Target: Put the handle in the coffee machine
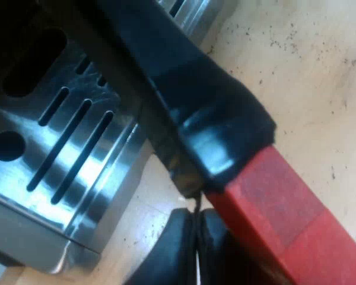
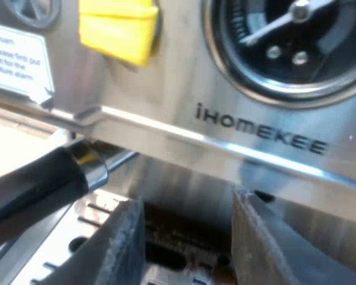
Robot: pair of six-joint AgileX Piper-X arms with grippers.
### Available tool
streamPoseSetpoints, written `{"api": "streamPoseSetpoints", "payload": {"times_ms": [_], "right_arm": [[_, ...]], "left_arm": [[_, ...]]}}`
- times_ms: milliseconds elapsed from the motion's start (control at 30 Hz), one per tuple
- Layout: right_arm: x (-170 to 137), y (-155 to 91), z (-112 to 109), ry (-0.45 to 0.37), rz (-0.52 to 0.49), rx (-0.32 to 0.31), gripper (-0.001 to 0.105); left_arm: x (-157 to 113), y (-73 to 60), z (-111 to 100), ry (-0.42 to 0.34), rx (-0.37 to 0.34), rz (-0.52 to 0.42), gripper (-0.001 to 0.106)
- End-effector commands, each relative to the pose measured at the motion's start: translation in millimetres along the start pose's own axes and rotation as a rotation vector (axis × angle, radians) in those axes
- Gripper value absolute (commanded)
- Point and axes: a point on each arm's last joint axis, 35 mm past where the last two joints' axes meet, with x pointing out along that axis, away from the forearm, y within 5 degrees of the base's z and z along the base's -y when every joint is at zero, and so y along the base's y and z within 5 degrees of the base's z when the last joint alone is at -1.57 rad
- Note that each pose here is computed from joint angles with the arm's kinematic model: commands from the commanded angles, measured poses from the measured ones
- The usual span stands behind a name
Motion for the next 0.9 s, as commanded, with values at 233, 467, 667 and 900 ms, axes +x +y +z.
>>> {"api": "streamPoseSetpoints", "payload": {"times_ms": [233, 467, 667, 900], "right_arm": [[-42.9, -20.3, 16.0, 0.001, 0.232, 0.033, 0.039], [-69.6, -47.0, 29.0, -0.046, 0.265, 0.072, 0.055], [-88.5, -62.3, 29.7, -0.044, 0.349, 0.062, 0.074], [-103.5, -74.1, 23.0, 0.016, 0.403, 0.083, 0.072]], "left_arm": [[-6.0, -10.1, 8.6, -0.091, 0.000, -0.061, 0.000], [-1.2, -15.7, 11.4, -0.077, -0.017, -0.077, 0.000], [13.3, -33.3, 22.0, -0.040, 0.046, -0.044, 0.000], [26.6, -55.0, 27.3, -0.011, 0.129, -0.101, 0.000]]}}
